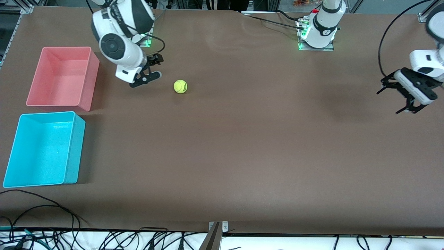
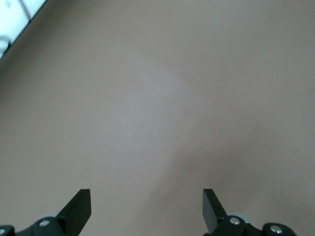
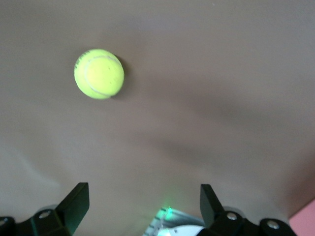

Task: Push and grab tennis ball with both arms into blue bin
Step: 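Reach the right gripper to the ball while the left gripper withdraws, then close the right gripper around the tennis ball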

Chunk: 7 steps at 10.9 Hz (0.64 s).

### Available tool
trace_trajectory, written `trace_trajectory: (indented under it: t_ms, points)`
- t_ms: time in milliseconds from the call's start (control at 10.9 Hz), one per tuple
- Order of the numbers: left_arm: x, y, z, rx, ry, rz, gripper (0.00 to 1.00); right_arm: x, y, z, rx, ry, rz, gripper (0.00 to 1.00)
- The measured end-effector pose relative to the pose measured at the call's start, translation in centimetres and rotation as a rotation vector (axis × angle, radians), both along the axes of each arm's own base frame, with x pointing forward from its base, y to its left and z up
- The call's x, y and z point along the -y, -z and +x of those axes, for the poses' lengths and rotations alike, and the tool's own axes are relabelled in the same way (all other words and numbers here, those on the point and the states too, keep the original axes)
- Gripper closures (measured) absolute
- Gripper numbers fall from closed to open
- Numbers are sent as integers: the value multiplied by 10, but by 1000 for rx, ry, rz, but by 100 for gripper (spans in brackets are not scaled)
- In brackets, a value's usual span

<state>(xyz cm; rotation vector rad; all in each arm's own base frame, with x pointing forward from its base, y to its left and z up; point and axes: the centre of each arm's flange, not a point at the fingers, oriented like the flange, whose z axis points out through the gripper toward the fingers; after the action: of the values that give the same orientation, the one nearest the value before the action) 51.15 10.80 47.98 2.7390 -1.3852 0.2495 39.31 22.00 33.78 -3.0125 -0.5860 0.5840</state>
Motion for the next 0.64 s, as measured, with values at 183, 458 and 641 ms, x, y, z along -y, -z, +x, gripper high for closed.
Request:
trace_trajectory:
  t_ms: [183,458,641]
  points:
    - [14,-49,1,-83,-116,40,0,-31,14,-11,70,-3,7,0]
    - [55,-95,0,-148,-227,99,0,-65,40,-18,142,12,46,0]
    - [73,-118,-4,-180,-343,107,0,-67,59,-14,162,25,73,0]
